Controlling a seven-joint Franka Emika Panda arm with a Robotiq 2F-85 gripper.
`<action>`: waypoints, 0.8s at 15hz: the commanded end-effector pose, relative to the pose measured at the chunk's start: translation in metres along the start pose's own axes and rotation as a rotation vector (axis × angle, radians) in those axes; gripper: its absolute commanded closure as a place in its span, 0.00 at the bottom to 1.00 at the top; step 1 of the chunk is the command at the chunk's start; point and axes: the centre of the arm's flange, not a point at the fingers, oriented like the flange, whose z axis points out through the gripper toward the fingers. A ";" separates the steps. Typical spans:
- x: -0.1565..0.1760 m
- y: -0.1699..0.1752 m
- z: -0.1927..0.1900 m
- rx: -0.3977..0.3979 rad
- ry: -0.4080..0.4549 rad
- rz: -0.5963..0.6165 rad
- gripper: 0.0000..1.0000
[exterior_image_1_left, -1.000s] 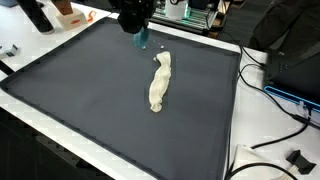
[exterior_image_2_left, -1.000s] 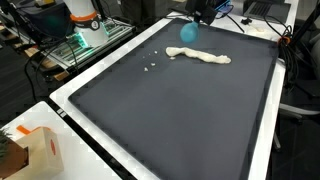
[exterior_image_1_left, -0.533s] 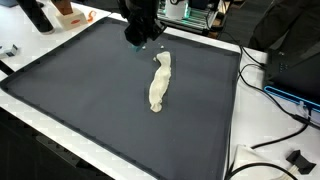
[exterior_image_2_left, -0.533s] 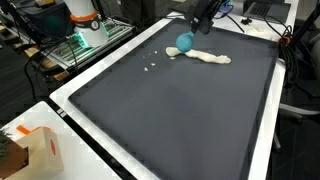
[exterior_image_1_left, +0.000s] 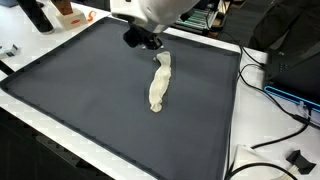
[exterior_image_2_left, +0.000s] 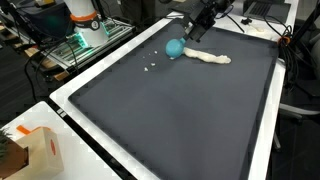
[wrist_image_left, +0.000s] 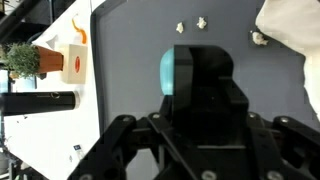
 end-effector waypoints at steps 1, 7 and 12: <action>0.013 -0.014 0.003 -0.081 -0.031 0.034 0.75; 0.024 -0.032 0.018 -0.110 -0.052 0.011 0.75; 0.029 -0.050 0.018 -0.126 -0.027 -0.015 0.75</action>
